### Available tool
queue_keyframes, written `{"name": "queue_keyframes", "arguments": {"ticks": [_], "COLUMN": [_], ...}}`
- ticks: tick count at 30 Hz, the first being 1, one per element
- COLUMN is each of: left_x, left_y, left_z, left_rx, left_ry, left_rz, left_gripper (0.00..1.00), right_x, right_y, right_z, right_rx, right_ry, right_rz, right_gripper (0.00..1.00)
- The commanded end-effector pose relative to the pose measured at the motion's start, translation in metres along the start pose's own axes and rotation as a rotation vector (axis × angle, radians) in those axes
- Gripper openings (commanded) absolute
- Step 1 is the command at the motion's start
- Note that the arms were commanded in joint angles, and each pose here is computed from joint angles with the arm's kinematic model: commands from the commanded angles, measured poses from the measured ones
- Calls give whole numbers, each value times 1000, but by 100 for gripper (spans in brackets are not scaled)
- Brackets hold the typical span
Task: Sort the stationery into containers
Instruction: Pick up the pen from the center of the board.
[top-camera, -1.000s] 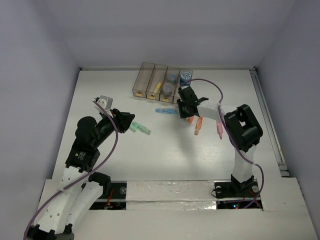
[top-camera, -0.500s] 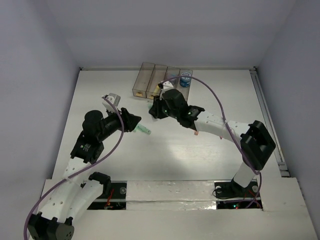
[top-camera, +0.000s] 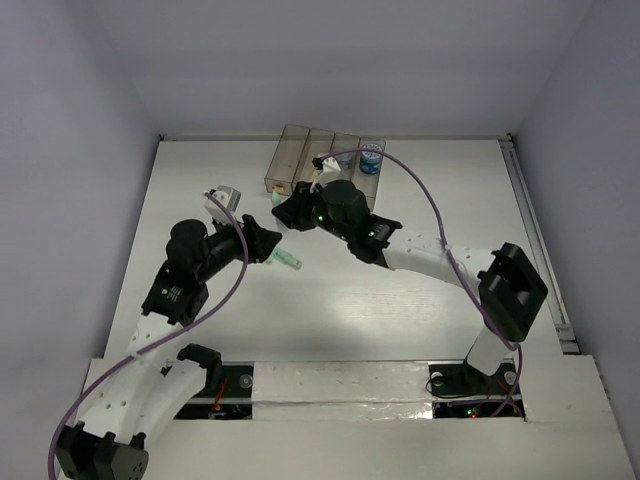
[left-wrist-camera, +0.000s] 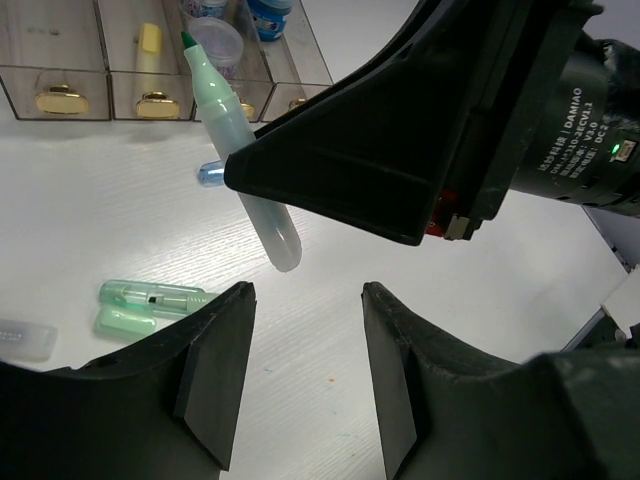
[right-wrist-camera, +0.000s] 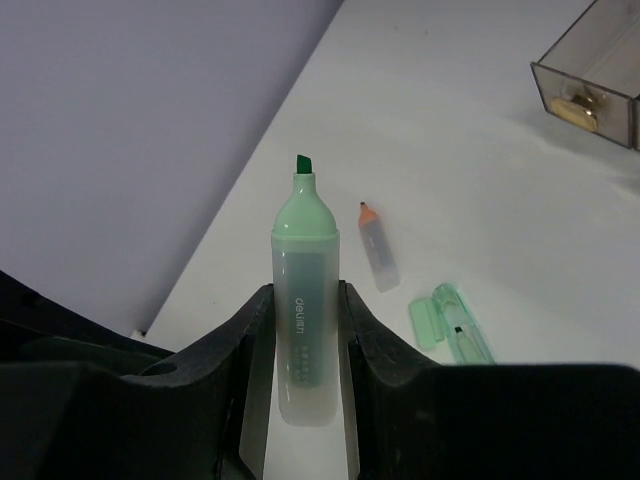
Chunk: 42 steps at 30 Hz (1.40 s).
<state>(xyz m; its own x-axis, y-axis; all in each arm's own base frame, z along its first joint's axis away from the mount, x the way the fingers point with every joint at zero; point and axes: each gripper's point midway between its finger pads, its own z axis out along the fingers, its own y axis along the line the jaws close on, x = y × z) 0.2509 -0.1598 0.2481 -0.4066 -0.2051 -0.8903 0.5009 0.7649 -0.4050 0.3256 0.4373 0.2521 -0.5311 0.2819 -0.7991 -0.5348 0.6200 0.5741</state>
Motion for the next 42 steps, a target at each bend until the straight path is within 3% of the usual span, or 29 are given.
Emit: {"name": "queue_keyframes", "arguments": {"ticks": [1, 12, 25, 31, 35, 37, 38, 40, 41, 42], "left_x": [-25, -28, -39, -43, -41, -41, -39, -39, -39, -39], "left_y": [-7, -3, 1, 4, 4, 2, 1, -1, -1, -1], "left_z": [-2, -3, -11, -14, -13, -12, -11, -10, -10, -10], "left_rx": [12, -16, -56, -78, -76, -61, -55, -42, -39, -39], "left_ry": [-62, -78, -131, -150, -143, -138, -134, -129, -128, -128], "left_rz": [32, 33, 39, 38, 35, 36, 36, 36, 36, 38], "left_gripper": [44, 36, 25, 1, 0, 0, 0, 0, 0, 0], "right_x": [-45, -20, 16, 33, 34, 38, 35, 32, 26, 20], "right_y": [47, 96, 113, 100, 86, 79, 78, 74, 71, 65], "right_z": [-14, -31, -34, -36, -43, -46, -50, -53, -58, -60], "right_rx": [-137, -314, -349, -307, -259, -238, -232, -210, -185, -170], "right_ry": [-122, -83, -13, 8, -8, 0, -5, -9, -22, -28], "right_rz": [37, 114, 126, 129, 116, 102, 82, 61, 34, 29], "right_gripper": [8, 9, 9, 9, 11, 20, 33, 44, 59, 67]}}
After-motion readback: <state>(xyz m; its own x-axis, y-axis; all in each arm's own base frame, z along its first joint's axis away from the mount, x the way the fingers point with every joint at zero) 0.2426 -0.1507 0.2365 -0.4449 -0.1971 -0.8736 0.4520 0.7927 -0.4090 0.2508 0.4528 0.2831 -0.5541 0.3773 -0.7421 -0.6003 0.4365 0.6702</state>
